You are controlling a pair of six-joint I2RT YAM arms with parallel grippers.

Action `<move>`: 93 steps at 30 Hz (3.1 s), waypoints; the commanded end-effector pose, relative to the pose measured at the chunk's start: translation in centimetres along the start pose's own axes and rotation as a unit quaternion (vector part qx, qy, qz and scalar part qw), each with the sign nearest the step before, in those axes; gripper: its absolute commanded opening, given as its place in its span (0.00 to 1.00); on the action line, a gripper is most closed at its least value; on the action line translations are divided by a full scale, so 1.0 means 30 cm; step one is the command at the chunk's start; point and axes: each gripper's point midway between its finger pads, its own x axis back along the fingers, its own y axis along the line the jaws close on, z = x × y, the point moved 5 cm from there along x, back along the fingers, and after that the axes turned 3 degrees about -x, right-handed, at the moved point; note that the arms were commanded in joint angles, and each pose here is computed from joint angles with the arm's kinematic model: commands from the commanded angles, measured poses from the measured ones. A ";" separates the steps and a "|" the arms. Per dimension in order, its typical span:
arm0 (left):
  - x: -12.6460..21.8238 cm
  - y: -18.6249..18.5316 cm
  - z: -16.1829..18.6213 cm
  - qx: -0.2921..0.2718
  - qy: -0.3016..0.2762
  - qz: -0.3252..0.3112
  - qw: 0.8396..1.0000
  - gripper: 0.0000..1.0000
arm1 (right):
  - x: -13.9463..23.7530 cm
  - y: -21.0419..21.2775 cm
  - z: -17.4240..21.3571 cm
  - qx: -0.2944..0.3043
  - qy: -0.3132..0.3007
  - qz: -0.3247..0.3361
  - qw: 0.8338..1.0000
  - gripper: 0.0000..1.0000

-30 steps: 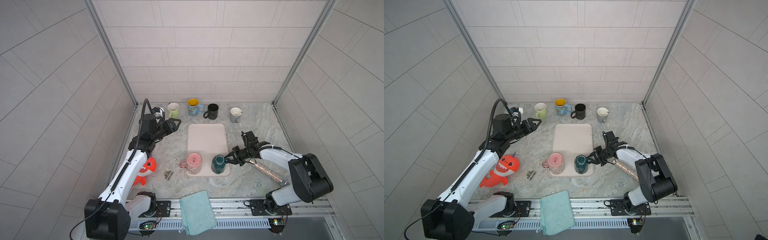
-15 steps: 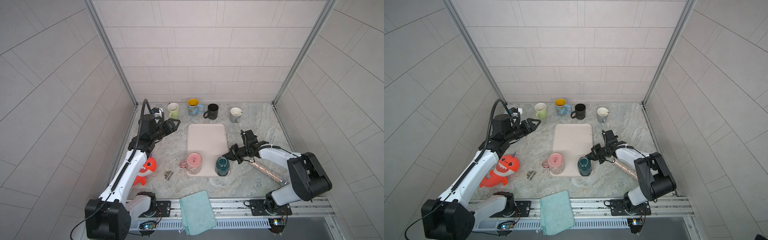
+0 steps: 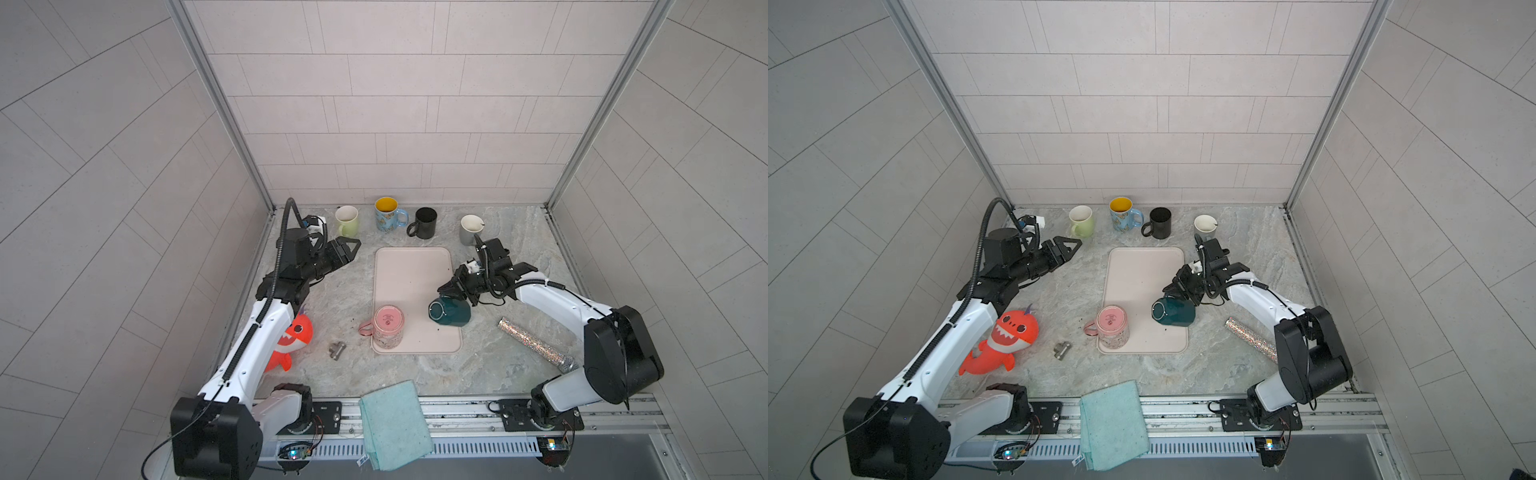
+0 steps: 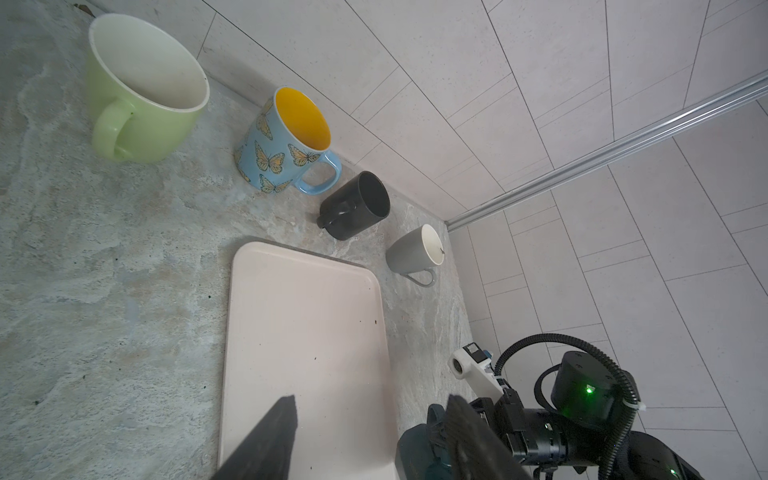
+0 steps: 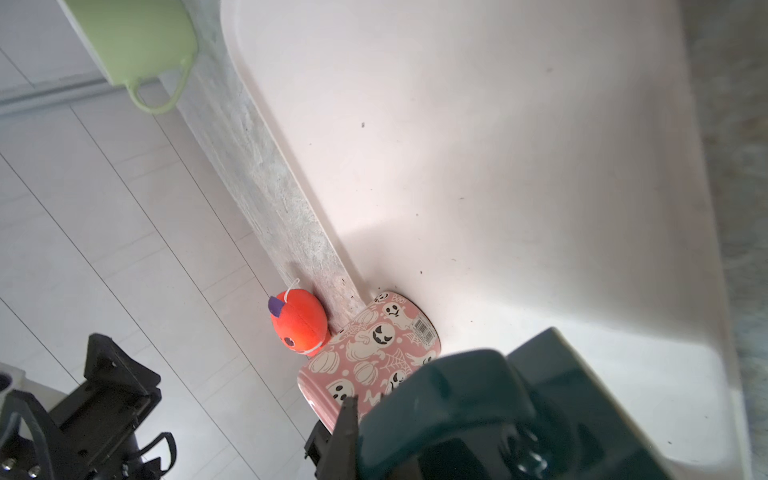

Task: Turn the mug right side up
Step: 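Lift the dark green mug with the right gripper toward the far side, then close the left gripper on the dark green mug's handle beside the right gripper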

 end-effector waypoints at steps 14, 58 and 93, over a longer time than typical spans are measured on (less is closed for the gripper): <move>-0.020 -0.147 -0.051 0.011 0.050 0.137 0.989 0.62 | 0.054 0.361 0.257 0.519 -0.040 0.049 0.852 0.00; -0.081 -0.312 0.223 -0.077 0.241 0.142 0.957 0.61 | -0.020 0.544 0.429 0.711 -0.032 -0.010 0.702 0.00; -0.091 -0.314 0.309 -0.089 0.297 0.133 0.942 0.00 | -0.014 0.568 0.396 0.733 -0.051 0.034 0.677 0.00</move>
